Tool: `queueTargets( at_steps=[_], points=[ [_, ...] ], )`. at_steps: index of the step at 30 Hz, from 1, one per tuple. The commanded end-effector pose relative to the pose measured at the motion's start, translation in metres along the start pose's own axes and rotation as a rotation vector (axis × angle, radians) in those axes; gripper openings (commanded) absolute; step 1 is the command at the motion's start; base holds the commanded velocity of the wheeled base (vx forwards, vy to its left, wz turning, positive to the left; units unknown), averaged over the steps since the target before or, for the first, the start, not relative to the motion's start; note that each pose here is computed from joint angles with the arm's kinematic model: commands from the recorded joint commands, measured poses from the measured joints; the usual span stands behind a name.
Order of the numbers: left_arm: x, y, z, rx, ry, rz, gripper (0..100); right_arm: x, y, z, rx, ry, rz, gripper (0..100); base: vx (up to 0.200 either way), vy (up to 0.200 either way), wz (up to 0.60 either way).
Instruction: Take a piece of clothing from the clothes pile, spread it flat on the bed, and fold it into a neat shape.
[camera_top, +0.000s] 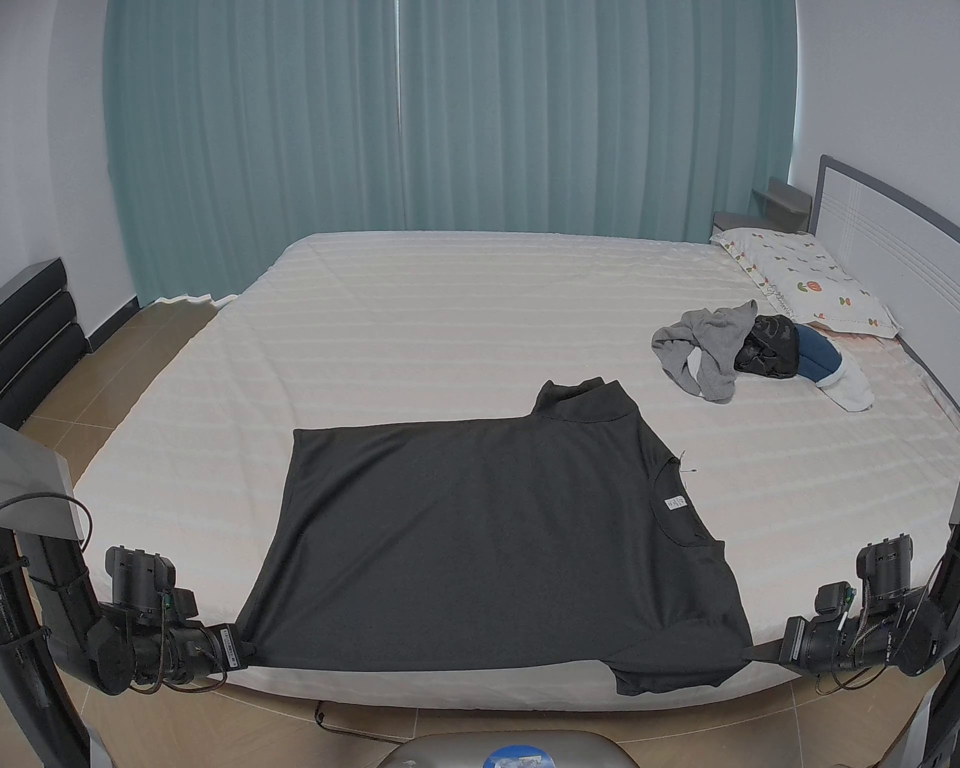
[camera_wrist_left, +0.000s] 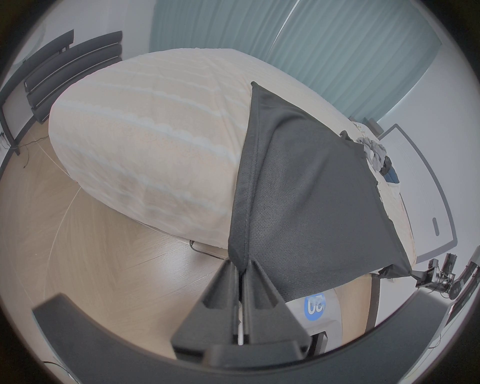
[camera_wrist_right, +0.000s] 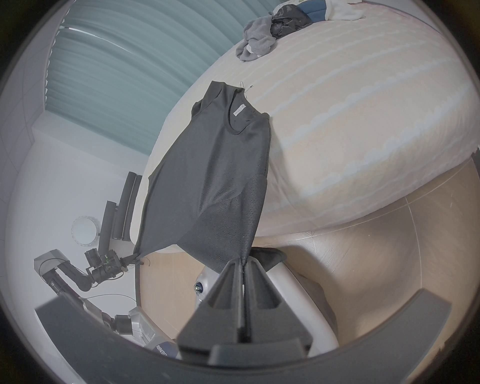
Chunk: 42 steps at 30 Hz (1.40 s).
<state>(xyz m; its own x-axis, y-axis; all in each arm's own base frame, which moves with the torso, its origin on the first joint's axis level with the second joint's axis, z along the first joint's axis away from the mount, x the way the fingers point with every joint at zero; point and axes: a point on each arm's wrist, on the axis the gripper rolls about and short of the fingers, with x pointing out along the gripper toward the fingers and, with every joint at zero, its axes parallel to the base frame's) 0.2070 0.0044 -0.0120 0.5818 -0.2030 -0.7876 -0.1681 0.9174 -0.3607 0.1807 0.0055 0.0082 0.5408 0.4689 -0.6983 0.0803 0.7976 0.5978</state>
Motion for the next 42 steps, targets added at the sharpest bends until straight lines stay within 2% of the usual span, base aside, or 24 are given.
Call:
queueTargets(
  at_steps=[1,14,23,31,37,42],
  points=[
    [-0.003,0.000,-0.003,0.003,0.007,0.001,0,-0.006,0.001,-0.005,-0.012,0.013,-0.006,0,0.000,0.000,0.00],
    [-0.013,0.003,-0.021,0.126,0.072,0.017,0,-0.013,0.000,-0.013,-0.059,0.064,-0.036,0,0.000,0.000,0.00],
    [-0.015,0.004,-0.023,0.140,0.076,0.057,0,-0.018,0.001,-0.017,-0.080,0.083,-0.047,0,0.000,0.000,0.00],
    [-0.023,0.002,-0.029,0.178,0.129,0.066,0,-0.020,0.001,-0.018,-0.083,0.088,-0.049,0,0.000,0.000,0.00],
    [-0.024,0.002,-0.029,0.180,0.127,0.066,0,-0.022,0.002,-0.019,-0.103,0.096,-0.051,0,0.000,0.000,0.00],
    [-0.024,0.001,-0.025,0.183,0.107,0.061,0,-0.026,0.005,-0.017,-0.122,0.063,-0.041,0,0.000,0.000,0.00]
  ],
)
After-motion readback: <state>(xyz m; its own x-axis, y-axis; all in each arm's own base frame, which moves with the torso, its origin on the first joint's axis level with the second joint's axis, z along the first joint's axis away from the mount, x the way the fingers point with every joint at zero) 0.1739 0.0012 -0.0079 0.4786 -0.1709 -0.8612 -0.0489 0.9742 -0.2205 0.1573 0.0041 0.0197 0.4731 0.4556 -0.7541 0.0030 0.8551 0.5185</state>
